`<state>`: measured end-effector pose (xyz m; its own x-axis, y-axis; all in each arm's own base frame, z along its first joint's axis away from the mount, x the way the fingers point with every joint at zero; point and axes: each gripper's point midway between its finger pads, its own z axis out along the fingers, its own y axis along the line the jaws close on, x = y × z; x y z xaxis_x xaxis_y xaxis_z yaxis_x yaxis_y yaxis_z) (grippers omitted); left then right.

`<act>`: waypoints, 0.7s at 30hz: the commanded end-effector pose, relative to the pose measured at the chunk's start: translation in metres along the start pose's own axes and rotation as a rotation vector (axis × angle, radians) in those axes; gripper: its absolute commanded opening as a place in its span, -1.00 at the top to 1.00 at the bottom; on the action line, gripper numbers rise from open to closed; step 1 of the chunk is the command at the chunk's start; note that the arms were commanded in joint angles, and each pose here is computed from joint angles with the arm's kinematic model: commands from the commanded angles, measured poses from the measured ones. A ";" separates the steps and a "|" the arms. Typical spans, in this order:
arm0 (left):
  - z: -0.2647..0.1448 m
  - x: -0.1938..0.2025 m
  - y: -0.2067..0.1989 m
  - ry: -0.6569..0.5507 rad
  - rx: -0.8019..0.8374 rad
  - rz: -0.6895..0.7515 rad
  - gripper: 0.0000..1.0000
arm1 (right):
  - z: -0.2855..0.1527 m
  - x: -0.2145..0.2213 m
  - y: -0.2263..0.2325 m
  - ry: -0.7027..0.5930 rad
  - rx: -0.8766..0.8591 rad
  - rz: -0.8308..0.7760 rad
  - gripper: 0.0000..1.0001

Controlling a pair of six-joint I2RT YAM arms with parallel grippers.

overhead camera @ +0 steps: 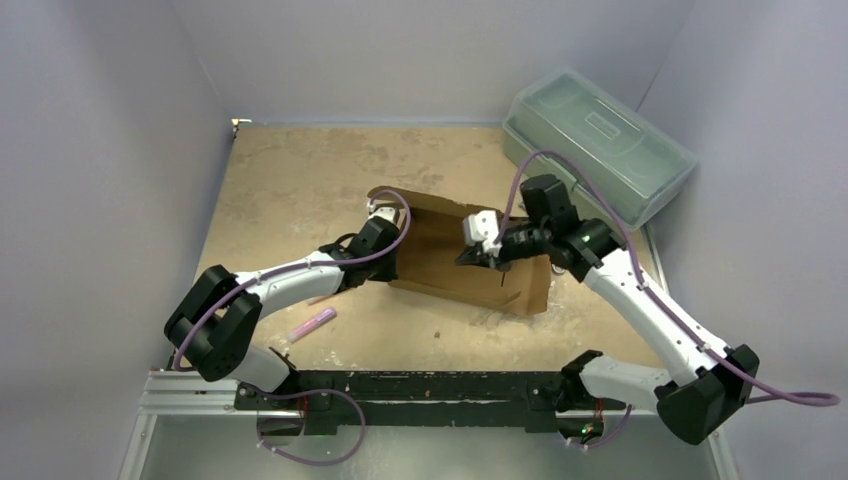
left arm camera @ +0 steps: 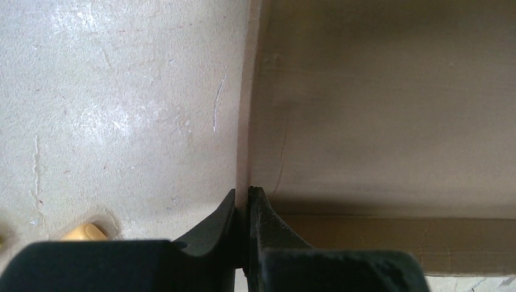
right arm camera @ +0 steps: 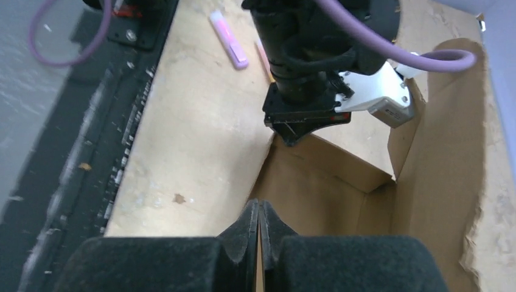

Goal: Fold the paper box
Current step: Fold the paper box at the center of the board.

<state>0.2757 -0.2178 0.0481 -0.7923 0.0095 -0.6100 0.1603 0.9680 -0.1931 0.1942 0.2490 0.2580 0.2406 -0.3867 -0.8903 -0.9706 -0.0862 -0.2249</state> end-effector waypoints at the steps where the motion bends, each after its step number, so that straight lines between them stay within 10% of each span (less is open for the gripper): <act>1: -0.002 -0.008 -0.011 -0.010 0.020 -0.043 1.00 | 0.020 0.028 -0.023 0.176 0.125 -0.183 0.86; 7: 0.002 0.000 -0.011 0.016 0.017 -0.073 1.00 | 0.056 0.059 -0.066 0.245 0.375 -0.164 1.00; 13: 0.002 0.003 -0.011 0.016 0.015 -0.088 1.00 | 0.089 0.081 -0.099 0.068 0.631 0.268 1.00; 21: 0.002 0.005 -0.015 0.014 0.041 -0.088 1.00 | 0.114 0.092 -0.081 -0.003 0.566 0.383 1.00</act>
<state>0.2739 -0.2244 0.0461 -0.8054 -0.0558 -0.5900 0.1092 0.9646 -0.2402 0.2834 0.3015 0.1091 -0.1339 -0.4663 -0.8745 -0.8601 0.4929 -0.1311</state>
